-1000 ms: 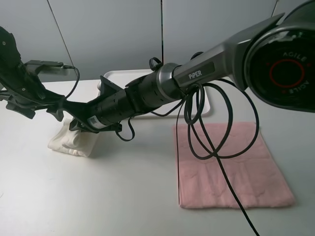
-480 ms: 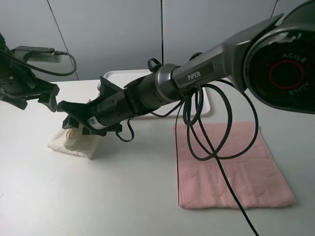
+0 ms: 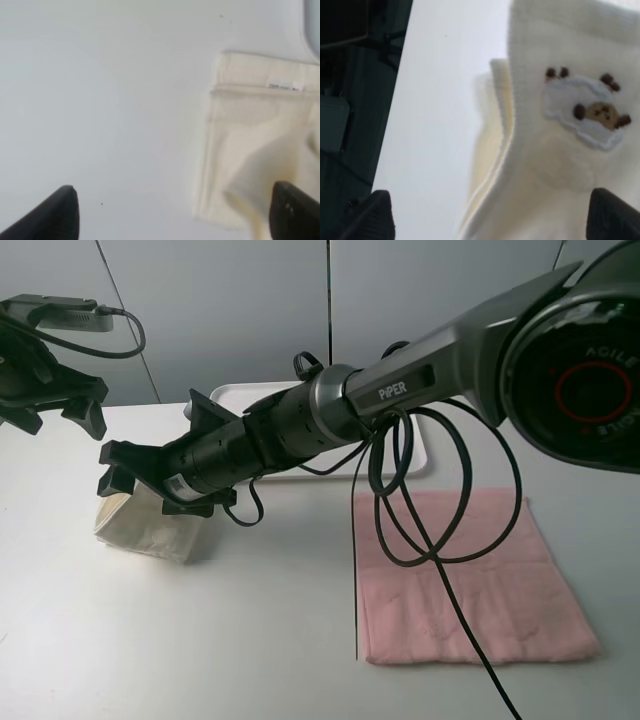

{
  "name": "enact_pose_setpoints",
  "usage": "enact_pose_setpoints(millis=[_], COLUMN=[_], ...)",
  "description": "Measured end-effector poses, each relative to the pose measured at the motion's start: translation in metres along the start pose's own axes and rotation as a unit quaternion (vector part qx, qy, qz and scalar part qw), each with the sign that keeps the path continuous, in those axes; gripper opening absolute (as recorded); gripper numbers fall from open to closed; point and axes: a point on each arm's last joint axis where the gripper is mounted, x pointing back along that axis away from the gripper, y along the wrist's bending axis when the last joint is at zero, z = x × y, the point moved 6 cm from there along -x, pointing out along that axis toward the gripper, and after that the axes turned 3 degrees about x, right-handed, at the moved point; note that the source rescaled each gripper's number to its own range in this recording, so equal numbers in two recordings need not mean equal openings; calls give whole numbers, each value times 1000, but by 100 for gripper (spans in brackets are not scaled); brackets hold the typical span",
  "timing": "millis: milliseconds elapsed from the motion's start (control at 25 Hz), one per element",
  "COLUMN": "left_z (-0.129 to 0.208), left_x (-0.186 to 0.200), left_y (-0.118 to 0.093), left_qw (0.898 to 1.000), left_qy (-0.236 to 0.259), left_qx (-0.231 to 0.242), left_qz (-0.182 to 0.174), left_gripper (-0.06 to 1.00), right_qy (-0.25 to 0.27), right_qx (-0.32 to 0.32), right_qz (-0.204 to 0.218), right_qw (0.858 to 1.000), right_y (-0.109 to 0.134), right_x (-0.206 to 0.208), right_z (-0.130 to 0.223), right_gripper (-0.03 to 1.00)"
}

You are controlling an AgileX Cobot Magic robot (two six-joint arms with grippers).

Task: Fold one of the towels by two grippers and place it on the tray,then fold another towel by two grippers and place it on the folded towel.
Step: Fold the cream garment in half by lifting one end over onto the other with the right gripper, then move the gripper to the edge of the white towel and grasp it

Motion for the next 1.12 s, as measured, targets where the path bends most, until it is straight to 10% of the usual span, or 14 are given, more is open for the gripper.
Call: enact_pose_setpoints(millis=[400, 1120], left_z=[-7, -5], left_x=[21, 21], left_y=[1, -10], left_qw=[1000, 999], left_qy=[10, 16], left_qx=[-12, -16], left_qz=[0, 39], left_gripper=[98, 98], right_qy=[1, 111], right_qx=[19, -29], right_qz=[2, 121], right_qw=[1000, 986], right_y=[12, -45], right_x=[11, 17], right_z=[-12, 0], right_gripper=[84, 84])
